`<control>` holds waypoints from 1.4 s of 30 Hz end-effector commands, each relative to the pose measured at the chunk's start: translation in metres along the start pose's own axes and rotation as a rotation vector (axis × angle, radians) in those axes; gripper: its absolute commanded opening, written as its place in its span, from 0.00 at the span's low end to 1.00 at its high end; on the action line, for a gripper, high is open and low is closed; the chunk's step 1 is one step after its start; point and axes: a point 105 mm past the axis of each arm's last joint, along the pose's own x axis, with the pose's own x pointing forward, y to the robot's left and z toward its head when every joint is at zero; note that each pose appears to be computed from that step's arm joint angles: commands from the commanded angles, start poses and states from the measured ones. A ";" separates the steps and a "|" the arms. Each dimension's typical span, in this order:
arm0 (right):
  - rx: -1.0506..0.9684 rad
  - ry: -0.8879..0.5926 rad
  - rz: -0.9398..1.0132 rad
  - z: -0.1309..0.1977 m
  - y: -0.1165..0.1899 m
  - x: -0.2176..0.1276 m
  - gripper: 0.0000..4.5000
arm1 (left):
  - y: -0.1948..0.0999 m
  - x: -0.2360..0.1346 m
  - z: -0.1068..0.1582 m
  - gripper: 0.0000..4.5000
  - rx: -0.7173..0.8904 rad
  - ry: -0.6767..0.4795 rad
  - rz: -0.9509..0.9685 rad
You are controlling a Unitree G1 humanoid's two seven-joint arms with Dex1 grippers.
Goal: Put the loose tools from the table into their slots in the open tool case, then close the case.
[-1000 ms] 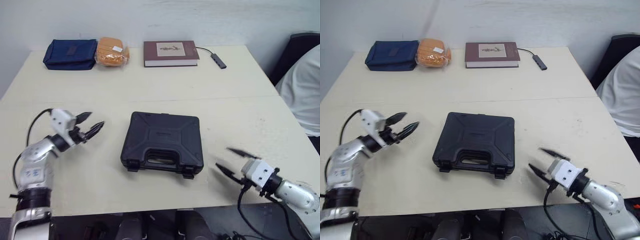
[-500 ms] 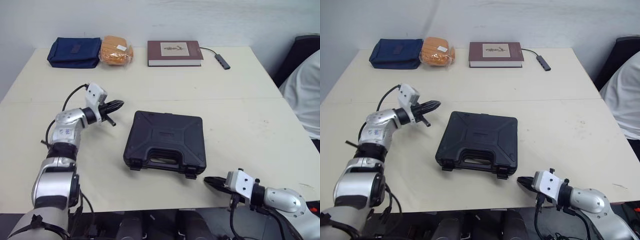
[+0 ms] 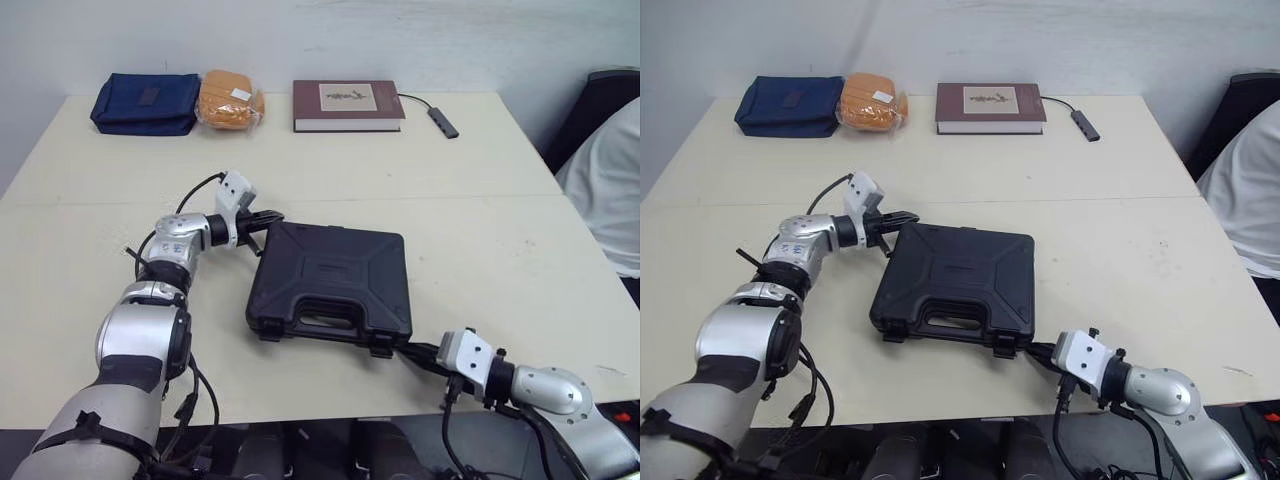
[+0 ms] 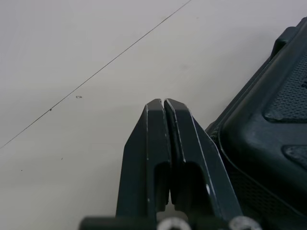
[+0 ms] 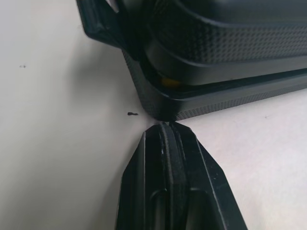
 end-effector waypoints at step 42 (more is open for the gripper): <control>0.129 0.052 0.094 -0.001 0.025 0.002 0.00 | -0.032 -0.026 -0.018 0.01 0.067 0.050 -0.322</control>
